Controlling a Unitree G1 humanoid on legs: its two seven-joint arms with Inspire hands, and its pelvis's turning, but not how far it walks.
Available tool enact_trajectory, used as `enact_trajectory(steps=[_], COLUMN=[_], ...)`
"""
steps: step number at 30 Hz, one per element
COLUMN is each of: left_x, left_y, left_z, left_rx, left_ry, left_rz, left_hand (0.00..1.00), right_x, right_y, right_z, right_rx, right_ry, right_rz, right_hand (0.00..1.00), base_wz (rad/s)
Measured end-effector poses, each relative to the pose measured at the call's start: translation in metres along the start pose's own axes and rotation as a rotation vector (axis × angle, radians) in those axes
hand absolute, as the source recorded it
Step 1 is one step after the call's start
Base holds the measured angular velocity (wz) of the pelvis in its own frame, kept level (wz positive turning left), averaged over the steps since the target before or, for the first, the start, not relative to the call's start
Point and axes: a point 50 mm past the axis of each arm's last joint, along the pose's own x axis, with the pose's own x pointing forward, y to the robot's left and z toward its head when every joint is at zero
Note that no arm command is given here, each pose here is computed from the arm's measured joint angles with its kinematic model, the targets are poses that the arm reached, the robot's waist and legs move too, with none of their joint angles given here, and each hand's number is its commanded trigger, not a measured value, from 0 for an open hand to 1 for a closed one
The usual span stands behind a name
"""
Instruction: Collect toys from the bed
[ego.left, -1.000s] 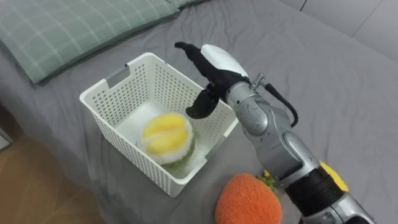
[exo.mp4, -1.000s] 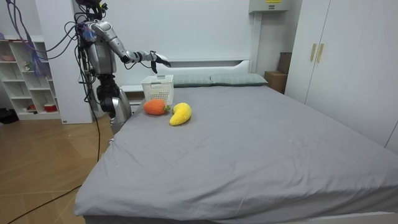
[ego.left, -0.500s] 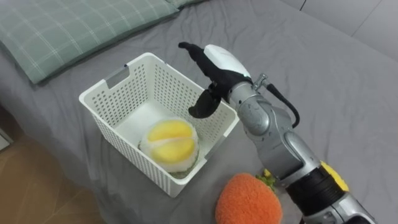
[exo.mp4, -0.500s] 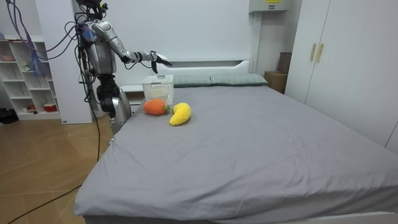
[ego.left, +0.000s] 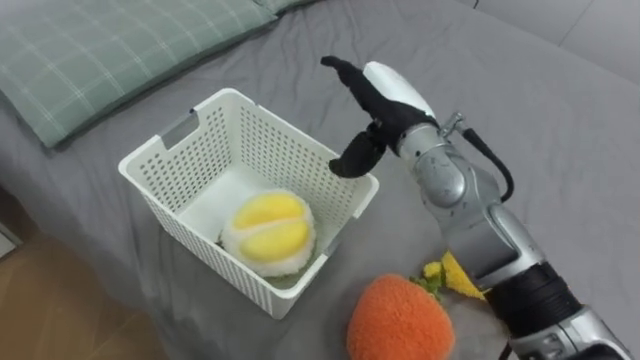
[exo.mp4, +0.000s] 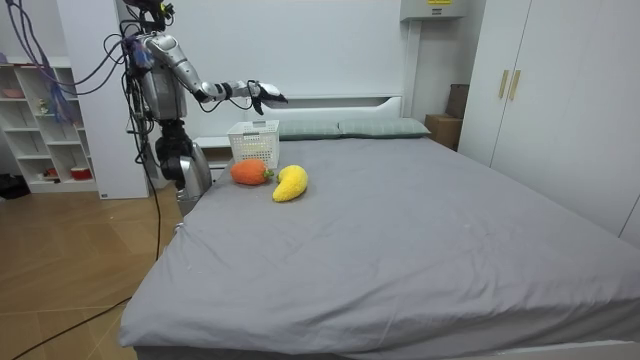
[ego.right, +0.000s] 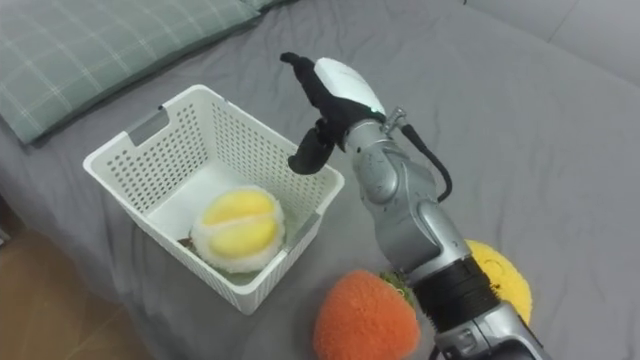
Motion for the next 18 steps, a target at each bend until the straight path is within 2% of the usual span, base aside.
enact_trajectory(steps=[3,7,11,18], left_x=[-0.001,0.000,-0.002,-0.002], left_y=[-0.001,0.000,-0.002,0.001], left_z=[-0.005,-0.012,-0.030,-0.038], left_rx=[-0.004,-0.032,-0.050,-0.050], left_ry=[0.003,0.012,0.060,0.072], left_rz=[-0.003,0.000,-0.004,0.002], left_hand=[0.00,0.00,0.00,0.00], right_x=[-0.003,-0.020,-0.033,-0.050], right_y=[-0.011,-0.020,-0.007,-0.010], right_z=[-0.009,-0.046,-0.079,-0.129], right_rx=[0.005,0.021,0.053,0.109], right_ry=[0.018,0.109,0.233,0.430], right_rz=[-0.054,-0.110,-0.092,-0.090], right_hand=[0.00,0.00,0.00,0.00], base_wz=[-0.10,-0.21,-0.22,-0.08])
